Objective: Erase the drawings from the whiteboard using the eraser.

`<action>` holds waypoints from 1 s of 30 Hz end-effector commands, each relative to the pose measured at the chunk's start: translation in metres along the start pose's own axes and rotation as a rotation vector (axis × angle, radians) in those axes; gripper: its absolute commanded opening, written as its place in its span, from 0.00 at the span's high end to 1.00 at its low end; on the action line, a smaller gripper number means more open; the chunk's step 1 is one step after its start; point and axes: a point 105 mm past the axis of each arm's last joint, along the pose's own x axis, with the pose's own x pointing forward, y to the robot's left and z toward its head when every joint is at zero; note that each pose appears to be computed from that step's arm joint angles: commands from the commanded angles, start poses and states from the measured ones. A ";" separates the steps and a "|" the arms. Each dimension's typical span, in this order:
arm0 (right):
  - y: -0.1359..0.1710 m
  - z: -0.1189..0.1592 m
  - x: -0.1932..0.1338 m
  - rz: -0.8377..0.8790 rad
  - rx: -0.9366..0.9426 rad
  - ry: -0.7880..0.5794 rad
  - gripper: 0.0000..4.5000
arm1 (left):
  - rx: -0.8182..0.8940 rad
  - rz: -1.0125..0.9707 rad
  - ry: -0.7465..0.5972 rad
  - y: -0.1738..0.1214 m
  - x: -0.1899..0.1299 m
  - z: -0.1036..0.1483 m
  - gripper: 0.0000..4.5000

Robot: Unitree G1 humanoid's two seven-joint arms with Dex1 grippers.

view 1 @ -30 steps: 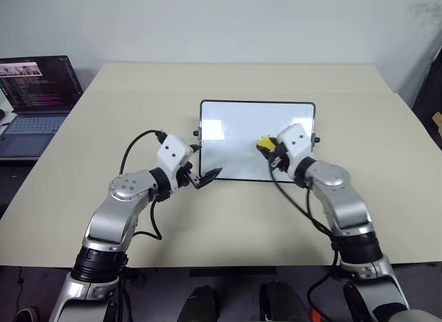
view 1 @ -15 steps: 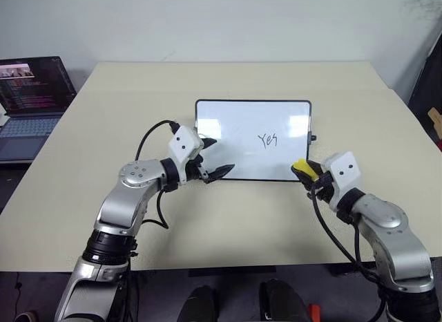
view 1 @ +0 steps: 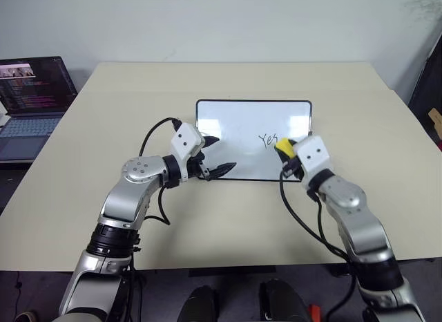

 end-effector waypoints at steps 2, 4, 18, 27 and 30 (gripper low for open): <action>-0.014 0.003 0.018 -0.090 -0.053 -0.032 0.75 | 0.041 0.024 -0.032 0.006 -0.007 0.011 0.00; -0.010 0.002 0.025 -0.077 -0.070 -0.029 0.75 | 0.044 0.026 -0.029 0.005 -0.009 0.010 0.00; 0.043 -0.001 0.049 0.067 -0.163 0.022 0.75 | 0.042 0.036 -0.019 0.002 -0.013 0.006 0.00; -0.014 -0.018 0.041 -0.129 -0.241 0.089 0.75 | 0.036 0.034 -0.023 0.000 -0.012 0.006 0.00; -0.015 -0.023 0.039 -0.136 -0.264 0.106 0.75 | 0.034 0.032 -0.023 -0.001 -0.011 0.006 0.00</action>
